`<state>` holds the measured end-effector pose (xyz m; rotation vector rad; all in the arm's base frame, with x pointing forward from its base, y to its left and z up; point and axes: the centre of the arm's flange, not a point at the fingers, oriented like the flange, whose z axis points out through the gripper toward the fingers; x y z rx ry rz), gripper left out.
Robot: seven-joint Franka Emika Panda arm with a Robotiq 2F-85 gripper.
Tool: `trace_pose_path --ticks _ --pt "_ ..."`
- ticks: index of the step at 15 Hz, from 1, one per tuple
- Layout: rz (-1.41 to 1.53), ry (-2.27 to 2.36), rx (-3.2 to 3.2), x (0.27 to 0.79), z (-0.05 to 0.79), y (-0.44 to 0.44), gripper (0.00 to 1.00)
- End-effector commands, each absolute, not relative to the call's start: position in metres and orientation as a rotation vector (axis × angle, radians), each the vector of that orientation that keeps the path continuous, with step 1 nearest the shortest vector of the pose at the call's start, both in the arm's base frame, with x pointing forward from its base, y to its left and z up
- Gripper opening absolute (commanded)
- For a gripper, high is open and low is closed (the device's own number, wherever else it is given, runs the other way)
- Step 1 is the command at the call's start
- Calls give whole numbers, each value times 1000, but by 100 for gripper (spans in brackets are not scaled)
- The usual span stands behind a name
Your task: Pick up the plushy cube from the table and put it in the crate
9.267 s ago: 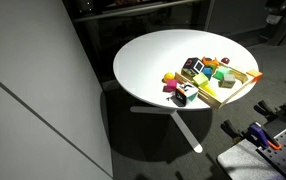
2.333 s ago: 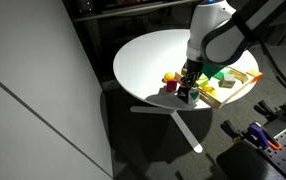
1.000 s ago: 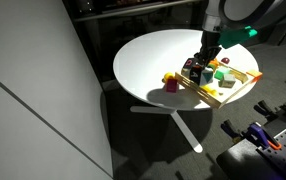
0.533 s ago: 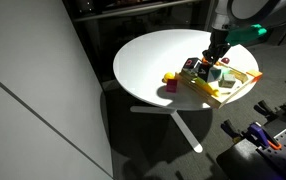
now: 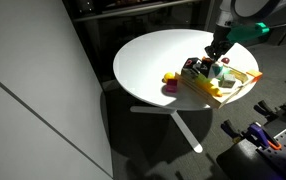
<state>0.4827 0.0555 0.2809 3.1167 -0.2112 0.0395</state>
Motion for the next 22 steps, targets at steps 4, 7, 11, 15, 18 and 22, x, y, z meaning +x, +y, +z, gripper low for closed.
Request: trace_pose_path --ticks 4,7,11,15,18,22 --pt "74 -321 3083 473 291 33 4" --pt "72 -363 3061 473 288 22 4" --pt "95 -411 3023 477 281 7 4" --pt "123 -444 2998 481 277 -1 33" --pt "145 -447 3011 480 278 2 47" --pt "151 -434 3036 477 279 10 81"
